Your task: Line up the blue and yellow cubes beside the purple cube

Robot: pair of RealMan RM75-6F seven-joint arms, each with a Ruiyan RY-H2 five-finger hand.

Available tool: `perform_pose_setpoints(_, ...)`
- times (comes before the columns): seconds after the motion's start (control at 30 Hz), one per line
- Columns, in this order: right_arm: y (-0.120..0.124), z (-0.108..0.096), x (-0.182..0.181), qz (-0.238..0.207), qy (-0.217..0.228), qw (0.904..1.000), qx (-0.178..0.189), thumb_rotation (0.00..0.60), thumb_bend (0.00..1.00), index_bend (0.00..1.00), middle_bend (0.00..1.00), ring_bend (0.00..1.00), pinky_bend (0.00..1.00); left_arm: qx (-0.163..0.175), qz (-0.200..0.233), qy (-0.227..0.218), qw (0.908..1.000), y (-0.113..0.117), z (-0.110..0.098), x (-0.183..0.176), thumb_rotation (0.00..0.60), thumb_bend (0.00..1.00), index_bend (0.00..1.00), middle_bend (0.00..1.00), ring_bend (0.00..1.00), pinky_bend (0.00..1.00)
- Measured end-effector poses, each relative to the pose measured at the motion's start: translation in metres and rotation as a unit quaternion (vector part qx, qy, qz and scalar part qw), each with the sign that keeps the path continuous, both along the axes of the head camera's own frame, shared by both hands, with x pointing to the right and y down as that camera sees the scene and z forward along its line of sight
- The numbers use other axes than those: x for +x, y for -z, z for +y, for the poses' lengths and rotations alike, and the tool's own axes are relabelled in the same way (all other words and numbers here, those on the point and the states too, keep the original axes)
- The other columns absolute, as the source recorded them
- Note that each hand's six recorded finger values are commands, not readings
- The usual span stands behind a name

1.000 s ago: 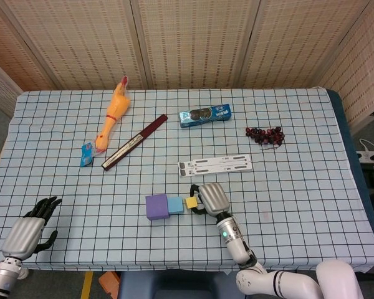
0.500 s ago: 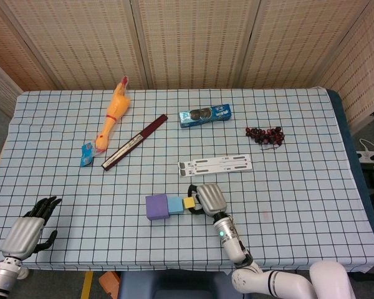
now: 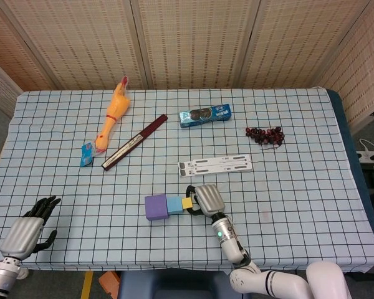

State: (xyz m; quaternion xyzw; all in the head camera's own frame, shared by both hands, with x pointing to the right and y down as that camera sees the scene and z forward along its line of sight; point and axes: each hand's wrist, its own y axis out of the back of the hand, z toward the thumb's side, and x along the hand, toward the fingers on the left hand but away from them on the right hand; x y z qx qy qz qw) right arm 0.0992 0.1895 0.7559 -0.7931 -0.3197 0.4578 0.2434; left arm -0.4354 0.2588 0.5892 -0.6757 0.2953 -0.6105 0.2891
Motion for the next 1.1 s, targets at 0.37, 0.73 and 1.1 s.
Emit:
perform_pose_setpoints(0.37, 0.007, -0.003, 0.006, -0.006, 0.011, 0.9999, 0.003, 0.6, 0.1, 0.29, 0.95, 1.0, 1.0, -0.002, -0.002, -0.003, 1.0, -0.001, 0.001, 0.001, 0.6, 0.45, 0.0, 0.0, 0.0, 0.3)
perform_pose_setpoints(0.73, 0.02, -0.011, 0.019, 0.019, 0.024, 0.9995, 0.012, 0.6, 0.12, 0.46, 0.95, 1.0, 1.0, -0.002, -0.003, -0.005, 1.0, -0.001, 0.001, 0.003, 0.6, 0.45, 0.0, 0.0, 0.0, 0.3)
perform_pose_setpoints(1.1, 0.02, -0.007, 0.025, 0.058, 0.005, 0.9976, -0.037, 0.6, 0.35, 0.53, 0.95, 1.0, 1.0, -0.002, -0.004, -0.004, 1.0, -0.001, 0.001, 0.002, 0.6, 0.45, 0.0, 0.0, 0.0, 0.3)
